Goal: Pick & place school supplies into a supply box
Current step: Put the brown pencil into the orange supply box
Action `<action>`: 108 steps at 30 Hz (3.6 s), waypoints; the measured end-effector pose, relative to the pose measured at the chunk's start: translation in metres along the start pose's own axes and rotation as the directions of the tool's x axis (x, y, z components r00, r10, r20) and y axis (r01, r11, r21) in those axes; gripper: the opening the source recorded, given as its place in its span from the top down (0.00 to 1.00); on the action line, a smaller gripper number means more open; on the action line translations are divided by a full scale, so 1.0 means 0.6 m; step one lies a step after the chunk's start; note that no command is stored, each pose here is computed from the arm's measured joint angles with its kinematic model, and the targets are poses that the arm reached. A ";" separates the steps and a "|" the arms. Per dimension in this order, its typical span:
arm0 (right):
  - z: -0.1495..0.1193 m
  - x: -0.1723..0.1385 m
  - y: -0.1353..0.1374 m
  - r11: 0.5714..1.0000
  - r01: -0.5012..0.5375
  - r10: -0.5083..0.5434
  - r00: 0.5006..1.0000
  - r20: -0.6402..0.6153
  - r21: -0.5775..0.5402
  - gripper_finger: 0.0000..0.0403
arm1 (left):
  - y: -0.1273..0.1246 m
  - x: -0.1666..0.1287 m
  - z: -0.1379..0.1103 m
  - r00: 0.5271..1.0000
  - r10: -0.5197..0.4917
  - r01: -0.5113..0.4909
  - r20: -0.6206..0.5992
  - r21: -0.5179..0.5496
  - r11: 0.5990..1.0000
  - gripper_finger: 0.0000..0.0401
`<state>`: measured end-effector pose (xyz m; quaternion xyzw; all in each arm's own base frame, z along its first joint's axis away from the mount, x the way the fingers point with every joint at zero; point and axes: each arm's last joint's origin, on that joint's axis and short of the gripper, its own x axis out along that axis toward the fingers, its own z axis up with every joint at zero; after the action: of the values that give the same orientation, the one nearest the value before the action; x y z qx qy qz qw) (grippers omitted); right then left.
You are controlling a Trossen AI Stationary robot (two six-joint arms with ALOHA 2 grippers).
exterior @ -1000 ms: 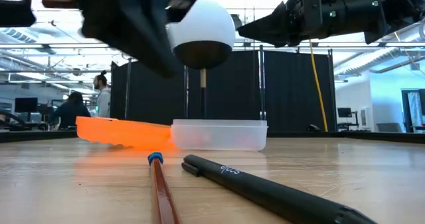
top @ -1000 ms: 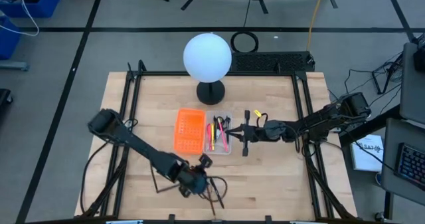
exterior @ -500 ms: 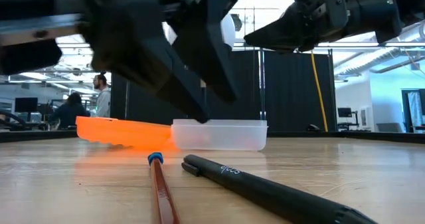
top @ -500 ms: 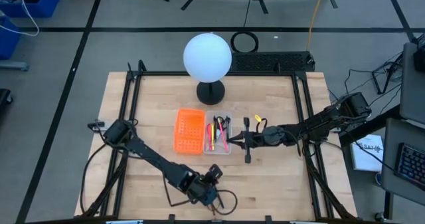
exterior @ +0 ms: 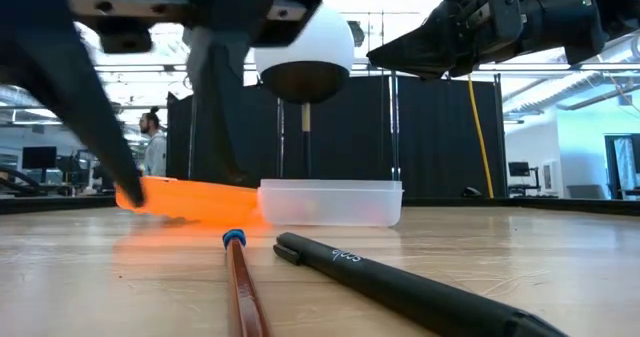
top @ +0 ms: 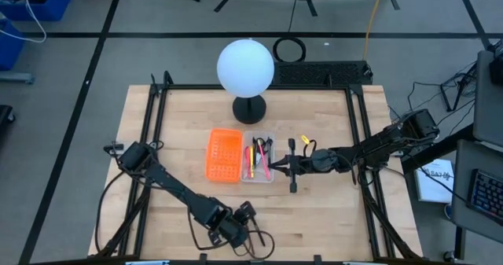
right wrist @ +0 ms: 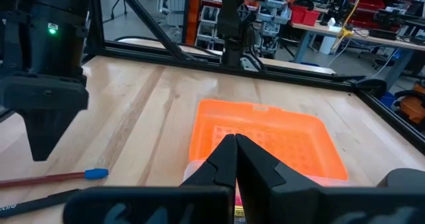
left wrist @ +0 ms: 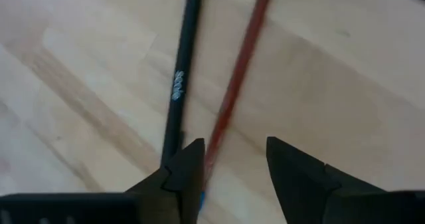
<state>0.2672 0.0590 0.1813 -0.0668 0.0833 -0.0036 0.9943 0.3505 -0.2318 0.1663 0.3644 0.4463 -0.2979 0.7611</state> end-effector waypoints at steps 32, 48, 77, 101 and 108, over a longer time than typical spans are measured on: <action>-0.002 0.000 0.000 1.000 -0.001 0.001 1.000 -0.009 0.001 1.00 | 0.051 0.024 -0.049 0.992 -0.091 0.104 -0.086 0.162 0.981 0.70; -0.004 0.000 0.000 1.000 -0.002 0.002 1.000 -0.022 0.006 1.00 | 0.061 0.060 -0.072 0.980 -0.151 0.172 -0.130 0.167 0.971 0.75; -0.008 0.000 0.001 0.998 -0.001 0.004 0.999 -0.050 0.056 1.00 | 0.109 -0.066 -0.098 0.935 0.153 0.040 -0.319 0.525 0.850 0.95; -0.076 -0.037 -0.003 1.000 -0.005 0.010 0.987 -0.158 0.030 1.00 | 0.297 -0.147 -0.279 0.910 0.199 0.073 -0.365 0.611 0.788 0.97; -0.077 -0.043 -0.007 1.000 -0.004 0.002 0.995 -0.102 -0.025 1.00 | 0.330 -0.151 -0.324 0.949 0.161 0.043 -0.271 0.619 0.784 0.96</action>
<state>0.2339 0.0492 0.1410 -0.0787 0.1342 -0.0045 0.9878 0.3762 0.0493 0.2396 0.6491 0.4259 -0.3422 0.5293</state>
